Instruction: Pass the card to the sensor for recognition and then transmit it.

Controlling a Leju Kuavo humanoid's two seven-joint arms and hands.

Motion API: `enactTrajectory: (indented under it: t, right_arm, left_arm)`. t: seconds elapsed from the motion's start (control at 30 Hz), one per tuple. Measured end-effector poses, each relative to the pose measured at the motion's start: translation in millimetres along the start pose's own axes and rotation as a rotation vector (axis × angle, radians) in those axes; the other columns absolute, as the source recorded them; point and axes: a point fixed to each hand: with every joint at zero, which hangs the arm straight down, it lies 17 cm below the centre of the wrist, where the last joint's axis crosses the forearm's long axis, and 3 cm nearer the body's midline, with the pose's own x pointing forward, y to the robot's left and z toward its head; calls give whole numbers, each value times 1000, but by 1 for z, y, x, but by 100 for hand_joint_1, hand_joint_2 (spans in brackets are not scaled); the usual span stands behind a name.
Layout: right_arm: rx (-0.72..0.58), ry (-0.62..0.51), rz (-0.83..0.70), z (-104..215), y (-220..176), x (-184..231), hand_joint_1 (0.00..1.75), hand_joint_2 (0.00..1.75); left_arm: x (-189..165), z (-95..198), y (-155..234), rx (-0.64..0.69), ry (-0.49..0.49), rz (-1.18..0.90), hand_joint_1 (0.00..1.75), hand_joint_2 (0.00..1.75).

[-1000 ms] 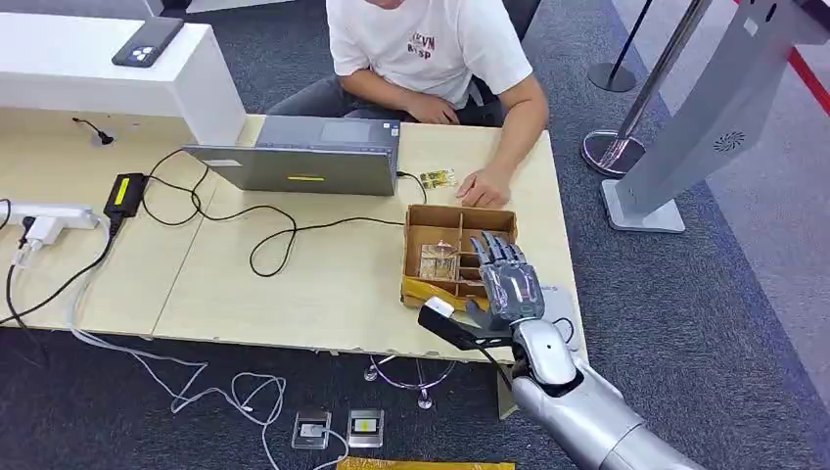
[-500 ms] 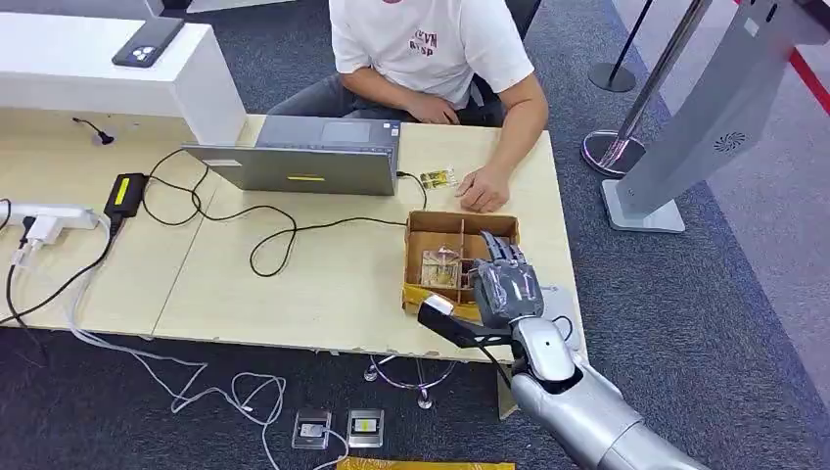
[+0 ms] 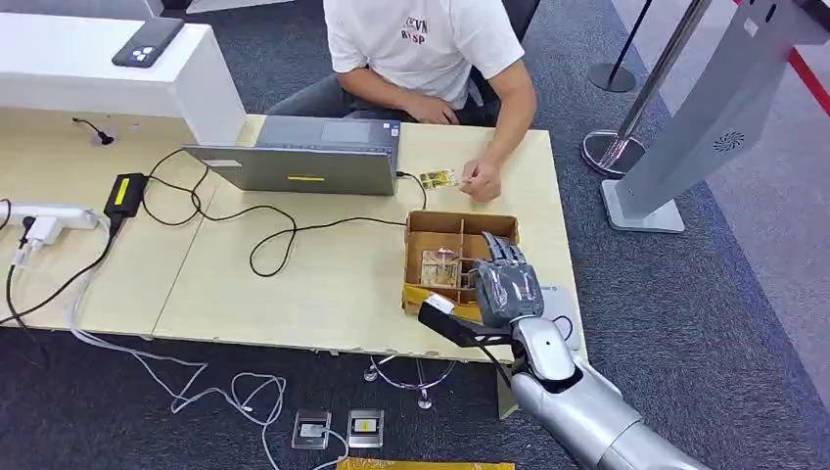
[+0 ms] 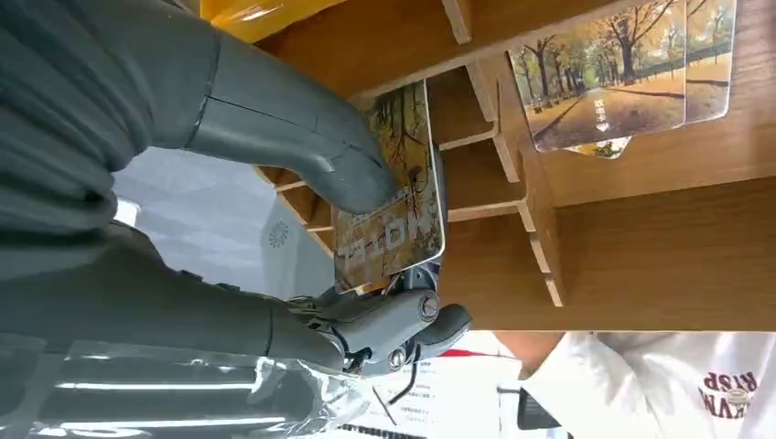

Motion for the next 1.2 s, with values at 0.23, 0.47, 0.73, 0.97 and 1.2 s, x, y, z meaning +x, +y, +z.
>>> enactTrajectory:
  t: [0.23, 0.47, 0.73, 0.97, 1.2]
  right_arm:
    - [-21, -2, 1, -3, -7, 0, 175, 175]
    - [-213, 15, 4, -22, -75, -3, 175, 175]
    - [-420, 40, 52, -43, -190, -9, 175, 175]
    - [-485, 21, 100, -48, -246, -1, 175, 175]
    - [-440, -1, 130, -62, -264, 13, 175, 175]
  left_arm:
    - [0, 0, 1, 3, -1, 0, 0, 0]
    - [2, -1, 1, 4, -11, -8, 0, 0]
    - [3, 0, 1, 2, -25, -16, 0, 0]
    - [7, 0, 0, -1, -51, -35, 0, 0]
    - [10, 0, 0, -2, -66, -48, 0, 0]
